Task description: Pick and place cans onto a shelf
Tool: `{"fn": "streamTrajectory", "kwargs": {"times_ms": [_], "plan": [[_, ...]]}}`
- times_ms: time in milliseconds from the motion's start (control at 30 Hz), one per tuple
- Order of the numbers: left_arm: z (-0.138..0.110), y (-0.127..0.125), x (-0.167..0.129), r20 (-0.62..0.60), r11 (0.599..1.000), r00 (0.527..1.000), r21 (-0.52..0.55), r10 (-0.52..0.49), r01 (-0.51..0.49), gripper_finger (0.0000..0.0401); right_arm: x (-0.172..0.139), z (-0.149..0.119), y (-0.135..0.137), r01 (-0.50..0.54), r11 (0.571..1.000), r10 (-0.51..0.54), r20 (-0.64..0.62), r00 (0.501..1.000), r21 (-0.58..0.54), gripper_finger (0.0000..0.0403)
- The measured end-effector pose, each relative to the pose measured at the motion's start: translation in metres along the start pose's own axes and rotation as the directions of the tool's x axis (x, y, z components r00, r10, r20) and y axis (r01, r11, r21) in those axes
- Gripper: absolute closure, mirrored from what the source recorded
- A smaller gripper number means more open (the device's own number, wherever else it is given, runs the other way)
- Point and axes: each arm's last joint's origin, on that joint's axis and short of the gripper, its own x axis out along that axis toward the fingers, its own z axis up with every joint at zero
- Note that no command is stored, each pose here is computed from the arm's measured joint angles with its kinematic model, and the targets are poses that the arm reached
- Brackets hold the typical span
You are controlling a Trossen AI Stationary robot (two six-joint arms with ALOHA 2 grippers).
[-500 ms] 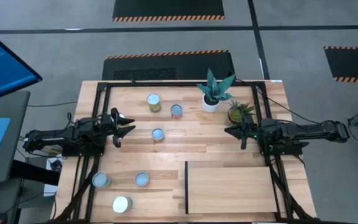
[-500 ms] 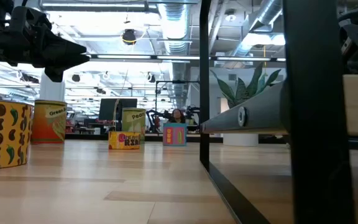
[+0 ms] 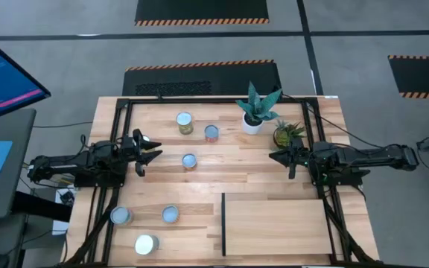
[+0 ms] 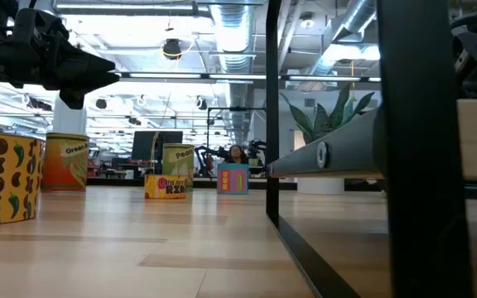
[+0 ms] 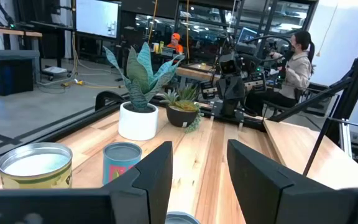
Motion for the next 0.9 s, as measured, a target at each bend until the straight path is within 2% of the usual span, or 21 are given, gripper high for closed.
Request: {"fn": "streamTrajectory", "kwargs": {"times_ms": [700,900], "plan": [[0.0003,0.0,0.0,0.003,1.0,1.0,0.0,0.002,-0.002,0.0259,0.0,-0.0001,0.0,0.0,1.0,0.0,0.0,1.0,0.0,0.036],[0.0025,0.0027,-0.0002,0.039,0.994,0.994,-0.041,0.102,-0.1,0.0259,0.0,0.0,0.0,0.0,1.0,0.0,0.0,1.0,0.0,0.036]]}}
